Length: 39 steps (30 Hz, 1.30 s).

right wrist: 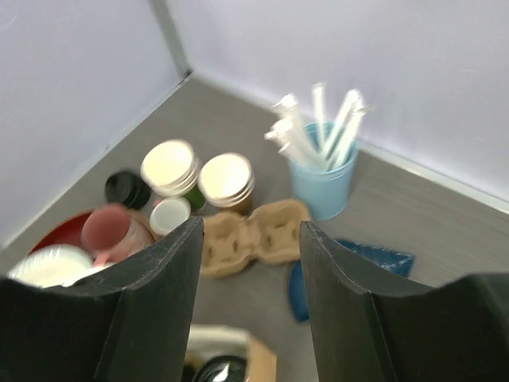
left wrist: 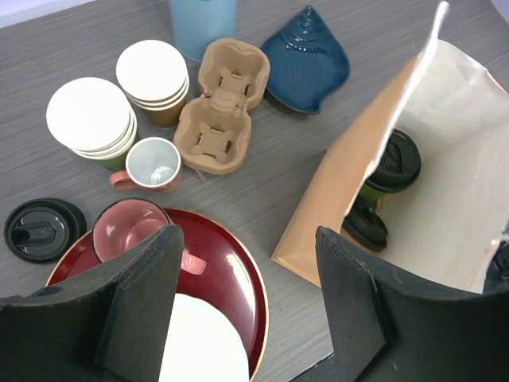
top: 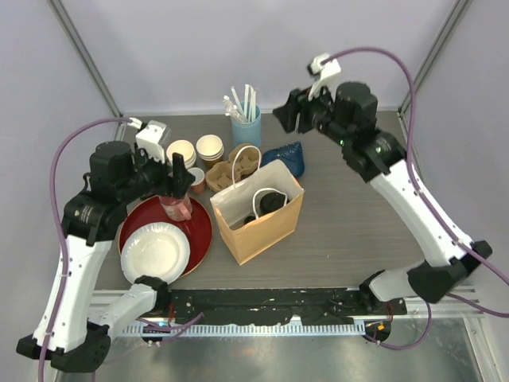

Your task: Pack the takeout coffee

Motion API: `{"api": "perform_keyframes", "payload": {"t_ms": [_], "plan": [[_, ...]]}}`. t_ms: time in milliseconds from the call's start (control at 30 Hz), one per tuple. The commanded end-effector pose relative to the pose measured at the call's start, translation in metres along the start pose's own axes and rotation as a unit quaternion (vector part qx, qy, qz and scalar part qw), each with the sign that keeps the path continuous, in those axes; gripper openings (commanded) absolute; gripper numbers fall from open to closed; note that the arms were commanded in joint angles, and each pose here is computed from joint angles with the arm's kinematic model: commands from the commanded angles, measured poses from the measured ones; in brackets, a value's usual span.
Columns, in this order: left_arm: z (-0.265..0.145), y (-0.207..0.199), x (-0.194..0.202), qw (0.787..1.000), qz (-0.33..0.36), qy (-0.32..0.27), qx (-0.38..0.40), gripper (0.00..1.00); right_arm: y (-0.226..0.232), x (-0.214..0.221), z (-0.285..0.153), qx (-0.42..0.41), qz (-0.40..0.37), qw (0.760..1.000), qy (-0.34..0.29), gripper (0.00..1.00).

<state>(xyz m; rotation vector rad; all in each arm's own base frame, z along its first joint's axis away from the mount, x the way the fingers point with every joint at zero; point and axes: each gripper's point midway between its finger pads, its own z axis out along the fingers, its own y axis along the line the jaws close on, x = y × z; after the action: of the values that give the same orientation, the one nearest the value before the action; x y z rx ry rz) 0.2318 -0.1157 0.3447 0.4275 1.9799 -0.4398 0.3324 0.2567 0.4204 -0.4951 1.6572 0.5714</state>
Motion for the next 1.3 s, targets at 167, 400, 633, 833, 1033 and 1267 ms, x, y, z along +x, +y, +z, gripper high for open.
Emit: {"api": "perform_keyframes", "payload": {"t_ms": [167,400,633,833,1033,1267], "plan": [[0.05,0.021,-0.034,0.998,-0.058,0.018,-0.006,0.71,-0.099,-0.012,0.112,0.038,0.013,0.999,-0.009,0.54],[0.06,0.039,-0.008,0.996,-0.081,0.03,-0.009,0.71,-0.125,0.033,0.212,-0.019,0.016,1.0,0.013,0.57],[0.056,0.044,0.014,0.995,-0.092,0.043,-0.008,0.71,-0.154,0.085,0.269,-0.001,0.04,0.999,0.01,0.71],[0.057,0.041,0.013,0.995,-0.094,0.045,0.004,0.71,-0.155,0.11,0.29,-0.023,0.05,0.998,-0.002,0.63],[0.058,0.041,0.008,0.995,-0.087,0.042,0.006,0.71,-0.154,0.127,0.301,-0.04,0.065,0.997,-0.007,0.52],[0.057,0.042,0.002,0.996,-0.084,0.039,0.008,0.71,-0.148,0.126,0.304,-0.055,0.076,0.996,-0.014,0.25]]}}
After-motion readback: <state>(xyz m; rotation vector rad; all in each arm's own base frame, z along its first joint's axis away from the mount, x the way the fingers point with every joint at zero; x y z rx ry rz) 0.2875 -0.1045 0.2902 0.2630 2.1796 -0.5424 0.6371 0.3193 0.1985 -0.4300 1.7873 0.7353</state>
